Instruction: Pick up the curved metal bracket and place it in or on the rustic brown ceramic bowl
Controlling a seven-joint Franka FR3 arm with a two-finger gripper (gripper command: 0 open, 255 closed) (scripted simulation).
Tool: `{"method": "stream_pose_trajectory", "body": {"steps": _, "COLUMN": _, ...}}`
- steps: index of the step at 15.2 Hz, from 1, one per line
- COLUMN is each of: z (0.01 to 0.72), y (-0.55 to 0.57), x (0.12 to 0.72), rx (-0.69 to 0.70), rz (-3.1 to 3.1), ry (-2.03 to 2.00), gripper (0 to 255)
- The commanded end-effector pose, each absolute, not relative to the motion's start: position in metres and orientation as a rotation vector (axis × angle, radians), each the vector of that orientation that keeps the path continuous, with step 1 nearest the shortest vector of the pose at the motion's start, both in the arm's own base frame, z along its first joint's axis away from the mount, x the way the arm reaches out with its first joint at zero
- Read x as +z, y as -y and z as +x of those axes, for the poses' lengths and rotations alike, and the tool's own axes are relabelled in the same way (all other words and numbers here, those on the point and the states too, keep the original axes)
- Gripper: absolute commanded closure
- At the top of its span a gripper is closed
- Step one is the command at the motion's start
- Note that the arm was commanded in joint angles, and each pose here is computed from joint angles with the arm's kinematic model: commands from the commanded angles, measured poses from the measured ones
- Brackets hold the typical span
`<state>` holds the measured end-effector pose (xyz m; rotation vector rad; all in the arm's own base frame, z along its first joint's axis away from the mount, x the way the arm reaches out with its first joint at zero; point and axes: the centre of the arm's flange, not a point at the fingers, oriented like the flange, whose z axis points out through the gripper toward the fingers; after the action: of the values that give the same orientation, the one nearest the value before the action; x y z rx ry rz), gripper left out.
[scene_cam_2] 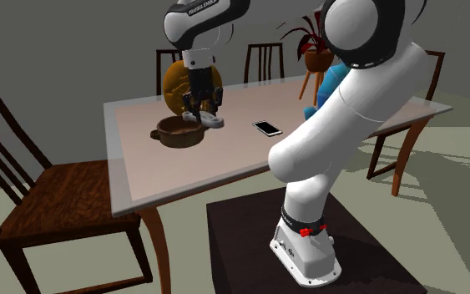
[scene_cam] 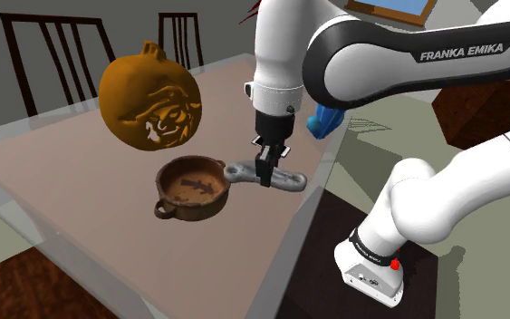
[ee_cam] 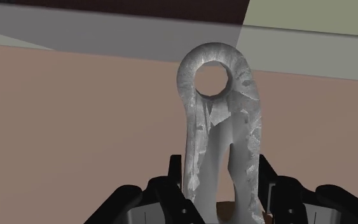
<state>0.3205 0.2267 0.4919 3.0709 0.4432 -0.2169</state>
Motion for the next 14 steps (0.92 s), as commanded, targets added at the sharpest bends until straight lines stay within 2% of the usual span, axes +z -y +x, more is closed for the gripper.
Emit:
{"method": "stream_pose_trajectory", "body": {"steps": 1, "z": 0.346, "y": -0.236, "x": 0.493, "rx": -0.217, "rz": 3.071, "ry": -0.443, "gripper": 255}}
{"method": "stream_pose_trajectory", "body": {"steps": 11, "z": 0.469, "y": -0.285, "x": 0.493, "rx": -0.217, "rz": 3.071, "ry": -0.443, "gripper": 255}}
{"method": "stream_pose_trajectory", "body": {"steps": 14, "z": 0.479, "y": -0.289, "x": 0.482, "rx": -0.217, "rz": 3.071, "ry": -0.443, "gripper": 255}}
